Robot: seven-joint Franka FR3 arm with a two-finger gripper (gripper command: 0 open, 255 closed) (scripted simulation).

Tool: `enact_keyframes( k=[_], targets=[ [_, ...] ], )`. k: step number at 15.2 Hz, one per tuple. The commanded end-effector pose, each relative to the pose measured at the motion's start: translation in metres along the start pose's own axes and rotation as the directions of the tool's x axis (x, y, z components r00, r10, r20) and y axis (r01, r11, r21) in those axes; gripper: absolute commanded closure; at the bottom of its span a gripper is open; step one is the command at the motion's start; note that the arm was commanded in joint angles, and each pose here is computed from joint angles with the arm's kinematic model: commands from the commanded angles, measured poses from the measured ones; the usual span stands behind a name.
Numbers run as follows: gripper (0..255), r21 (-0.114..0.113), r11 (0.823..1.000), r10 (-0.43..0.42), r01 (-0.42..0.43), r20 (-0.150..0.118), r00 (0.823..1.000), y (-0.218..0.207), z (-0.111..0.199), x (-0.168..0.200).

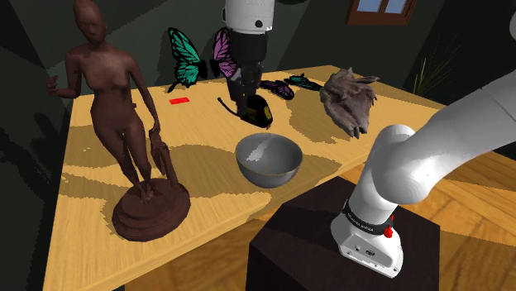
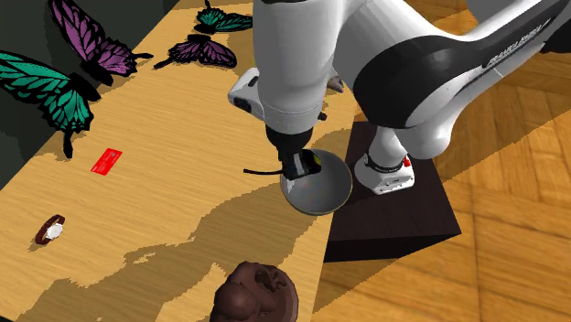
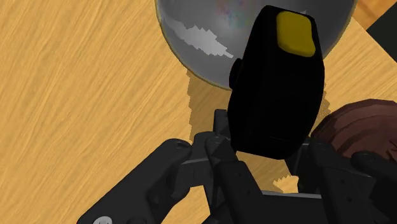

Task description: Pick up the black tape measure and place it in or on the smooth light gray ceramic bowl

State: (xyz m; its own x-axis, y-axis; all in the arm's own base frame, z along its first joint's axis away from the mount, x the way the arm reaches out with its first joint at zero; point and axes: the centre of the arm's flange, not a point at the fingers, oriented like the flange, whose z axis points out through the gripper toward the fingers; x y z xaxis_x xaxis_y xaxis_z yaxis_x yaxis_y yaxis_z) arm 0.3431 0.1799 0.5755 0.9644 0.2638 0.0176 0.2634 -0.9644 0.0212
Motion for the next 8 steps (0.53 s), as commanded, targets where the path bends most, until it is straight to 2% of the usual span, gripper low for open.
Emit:
enact_keyframes(
  k=[1, 5, 8],
  targets=[
    [255, 0.001, 1.000, 0.000, 0.000, 0.000, 1.000, 0.000, -0.003, -0.028],
    [255, 0.001, 1.000, 0.000, 0.000, 0.000, 1.000, -0.002, -0.005, -0.089],
    [255, 0.001, 1.000, 0.000, 0.000, 0.000, 1.000, -0.002, 0.011, -0.089]
  ],
)
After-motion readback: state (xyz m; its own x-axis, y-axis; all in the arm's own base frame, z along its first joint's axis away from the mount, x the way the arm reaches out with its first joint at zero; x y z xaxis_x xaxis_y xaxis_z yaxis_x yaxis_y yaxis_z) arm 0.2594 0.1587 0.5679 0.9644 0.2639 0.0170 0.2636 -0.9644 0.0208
